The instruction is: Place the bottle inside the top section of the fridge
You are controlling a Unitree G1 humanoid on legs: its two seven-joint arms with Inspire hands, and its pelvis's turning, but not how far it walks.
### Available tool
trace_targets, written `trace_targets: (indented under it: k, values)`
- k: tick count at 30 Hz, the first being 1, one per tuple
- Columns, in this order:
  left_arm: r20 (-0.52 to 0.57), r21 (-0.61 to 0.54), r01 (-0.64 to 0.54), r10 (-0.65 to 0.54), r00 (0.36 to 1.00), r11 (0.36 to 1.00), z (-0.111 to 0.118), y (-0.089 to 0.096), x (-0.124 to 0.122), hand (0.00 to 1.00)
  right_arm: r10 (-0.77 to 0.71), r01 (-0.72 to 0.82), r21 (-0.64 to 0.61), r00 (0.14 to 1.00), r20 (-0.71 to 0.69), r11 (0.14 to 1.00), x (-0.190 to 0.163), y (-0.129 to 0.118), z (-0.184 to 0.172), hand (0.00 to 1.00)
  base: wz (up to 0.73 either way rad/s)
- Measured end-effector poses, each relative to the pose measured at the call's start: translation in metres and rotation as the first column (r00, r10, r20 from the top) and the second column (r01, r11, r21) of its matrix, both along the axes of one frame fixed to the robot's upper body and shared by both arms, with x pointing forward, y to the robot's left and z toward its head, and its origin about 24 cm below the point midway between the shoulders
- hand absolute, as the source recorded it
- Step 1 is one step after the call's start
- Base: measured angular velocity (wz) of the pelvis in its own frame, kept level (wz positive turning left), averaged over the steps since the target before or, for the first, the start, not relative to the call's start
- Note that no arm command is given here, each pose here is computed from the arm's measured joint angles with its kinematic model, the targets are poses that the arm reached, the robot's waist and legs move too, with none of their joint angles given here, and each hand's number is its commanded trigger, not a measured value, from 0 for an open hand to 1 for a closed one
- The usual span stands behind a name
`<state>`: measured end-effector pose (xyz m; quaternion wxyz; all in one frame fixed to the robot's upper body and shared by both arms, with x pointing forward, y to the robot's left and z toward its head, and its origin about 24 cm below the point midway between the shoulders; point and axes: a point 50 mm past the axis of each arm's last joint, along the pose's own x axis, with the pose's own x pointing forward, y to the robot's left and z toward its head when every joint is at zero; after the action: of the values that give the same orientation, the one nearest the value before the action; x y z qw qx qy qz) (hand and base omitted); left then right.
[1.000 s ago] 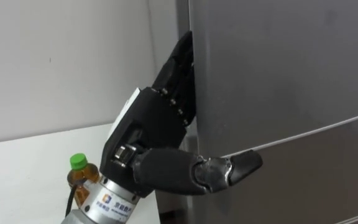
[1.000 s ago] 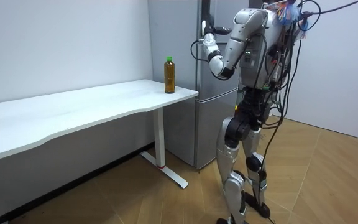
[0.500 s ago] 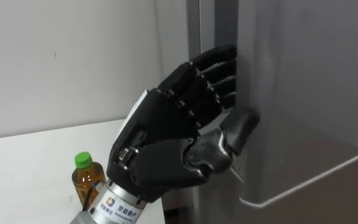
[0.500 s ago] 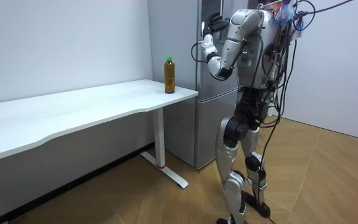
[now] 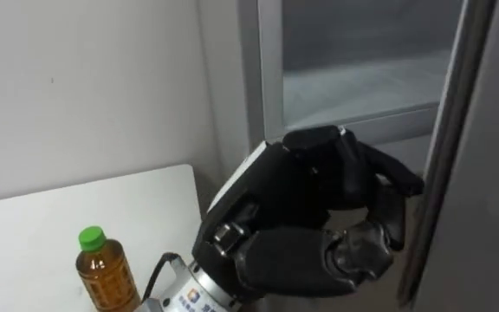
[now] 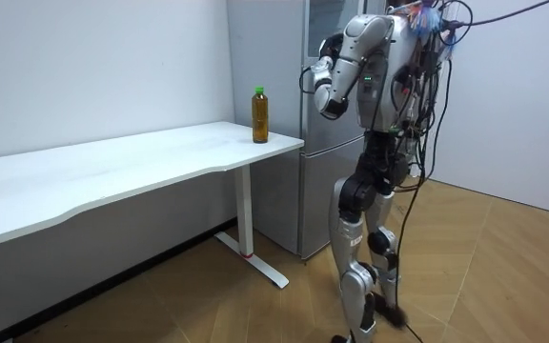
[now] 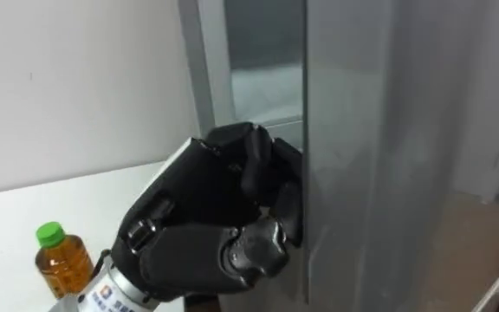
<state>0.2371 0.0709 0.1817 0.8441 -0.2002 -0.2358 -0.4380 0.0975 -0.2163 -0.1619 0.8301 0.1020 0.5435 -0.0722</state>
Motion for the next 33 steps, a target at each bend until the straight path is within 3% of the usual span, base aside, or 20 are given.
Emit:
trace_targets:
  k: [8, 33]
  values:
    - [-0.036, 0.077, 0.078, -0.076, 0.996, 0.994, -0.007, -0.014, -0.003, 0.00, -0.008, 0.008, -0.001, 1.000, -0.018, 1.000, -0.005, -0.002, -0.001, 0.00, 0.24]
    - [0.001, 0.092, 0.165, -0.166, 0.986, 0.982, -0.003, -0.022, -0.008, 0.00, -0.060, 0.061, 0.029, 0.998, -0.022, 0.998, -0.014, -0.007, -0.001, 0.00, -0.04]
